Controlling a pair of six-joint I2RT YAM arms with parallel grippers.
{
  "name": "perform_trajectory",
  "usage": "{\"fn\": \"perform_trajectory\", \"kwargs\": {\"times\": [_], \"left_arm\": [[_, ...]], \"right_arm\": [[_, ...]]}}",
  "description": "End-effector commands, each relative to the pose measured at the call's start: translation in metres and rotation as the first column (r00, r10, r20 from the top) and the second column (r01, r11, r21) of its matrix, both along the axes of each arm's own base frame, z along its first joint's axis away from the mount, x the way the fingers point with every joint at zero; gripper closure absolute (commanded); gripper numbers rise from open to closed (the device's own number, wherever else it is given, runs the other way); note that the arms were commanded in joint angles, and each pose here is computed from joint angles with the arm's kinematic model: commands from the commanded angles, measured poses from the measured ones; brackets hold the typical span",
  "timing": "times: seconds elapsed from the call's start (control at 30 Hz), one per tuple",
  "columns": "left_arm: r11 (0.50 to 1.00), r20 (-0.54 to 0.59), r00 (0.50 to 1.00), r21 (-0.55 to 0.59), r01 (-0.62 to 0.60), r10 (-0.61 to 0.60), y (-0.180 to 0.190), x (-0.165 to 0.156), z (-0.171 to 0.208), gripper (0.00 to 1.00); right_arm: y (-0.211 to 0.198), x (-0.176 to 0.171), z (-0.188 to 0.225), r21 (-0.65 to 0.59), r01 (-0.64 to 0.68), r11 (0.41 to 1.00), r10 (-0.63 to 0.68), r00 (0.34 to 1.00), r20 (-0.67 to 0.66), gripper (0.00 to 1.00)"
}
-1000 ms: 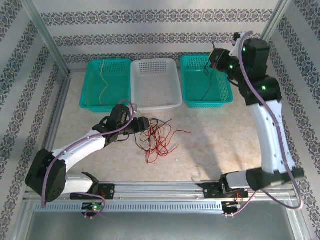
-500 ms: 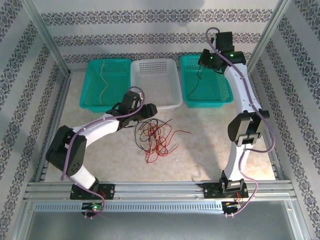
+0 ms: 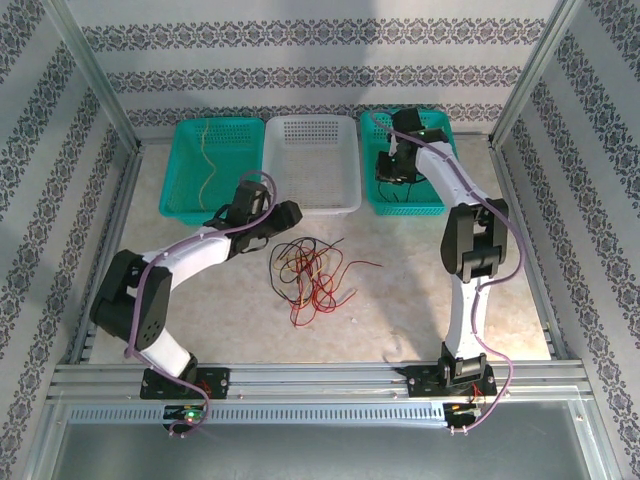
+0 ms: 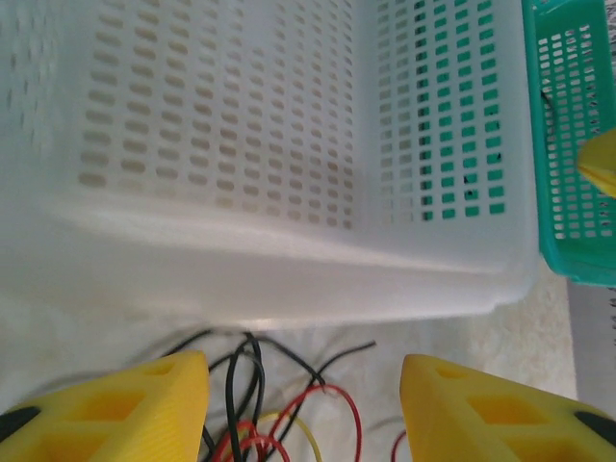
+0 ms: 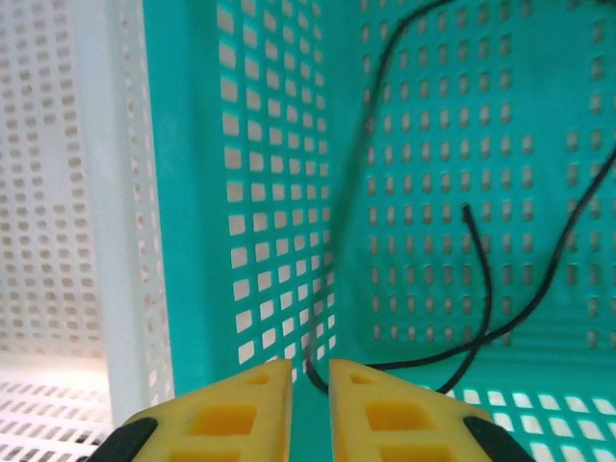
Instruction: Untangle the cables
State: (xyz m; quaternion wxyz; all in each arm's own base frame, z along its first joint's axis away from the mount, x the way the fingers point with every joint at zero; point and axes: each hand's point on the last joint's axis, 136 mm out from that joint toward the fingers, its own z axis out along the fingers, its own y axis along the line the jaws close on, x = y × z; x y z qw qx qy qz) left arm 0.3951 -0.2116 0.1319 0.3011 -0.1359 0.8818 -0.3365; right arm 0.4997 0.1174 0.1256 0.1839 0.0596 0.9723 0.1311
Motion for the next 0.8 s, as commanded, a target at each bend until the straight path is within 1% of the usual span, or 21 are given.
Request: {"fn": "perform_trajectory", "kwargs": {"times": [0.0, 0.07, 0.13, 0.2, 0.27, 0.4, 0.5, 0.67, 0.73, 0.77], "left_arm": [[0.993, 0.071, 0.997, -0.118, 0.014, -0.005, -0.003, -0.013, 0.043, 0.44], [0.994, 0.106, 0.994, -0.106, 0.023, -0.012, 0.002, -0.025, 0.058, 0.42], [0.998, 0.122, 0.992, -0.056, 0.017, -0.01, 0.012, -0.034, 0.063, 0.41], [1.0, 0.114, 0.993, 0.003, 0.01, -0.01, 0.021, -0.043, 0.059, 0.4], [0.999, 0.083, 0.996, 0.035, 0.009, -0.012, 0.027, -0.051, 0.049, 0.4], [1.0, 0.017, 1.0, 0.017, 0.019, -0.019, 0.027, -0.065, 0.028, 0.41], [1.0, 0.011, 1.0, 0.015, 0.001, -0.001, 0.032, -0.07, 0.023, 0.41], [1.0, 0.016, 1.0, 0.026, -0.004, 0.004, 0.034, -0.071, 0.024, 0.41], [1.0, 0.008, 1.0, 0.025, 0.008, -0.008, 0.032, -0.071, 0.023, 0.4], [1.0, 0.0, 1.0, 0.026, 0.012, -0.012, 0.031, -0.071, 0.022, 0.4]], "right_arm": [[0.005, -0.012, -0.022, -0.02, -0.065, 0.998, 0.063, 0.996, -0.069, 0.81], [0.009, -0.018, -0.029, -0.047, -0.098, 0.994, 0.094, 0.992, -0.084, 0.81], [0.01, -0.022, -0.032, -0.064, -0.119, 0.991, 0.113, 0.99, -0.087, 0.81], [0.011, -0.025, -0.034, -0.073, -0.13, 0.989, 0.123, 0.988, -0.088, 0.82], [0.014, -0.029, -0.035, -0.073, -0.144, 0.987, 0.138, 0.986, -0.088, 0.84], [0.019, -0.037, -0.036, -0.105, -0.177, 0.979, 0.168, 0.982, -0.089, 0.85], [0.018, -0.042, -0.038, -0.136, -0.186, 0.973, 0.173, 0.98, -0.097, 0.87], [0.013, -0.05, -0.044, -0.168, -0.182, 0.969, 0.165, 0.98, -0.108, 0.87], [0.012, -0.05, -0.042, -0.172, -0.176, 0.969, 0.161, 0.982, -0.101, 0.83], [0.012, -0.049, -0.04, -0.174, -0.175, 0.969, 0.16, 0.982, -0.096, 0.79]]}}
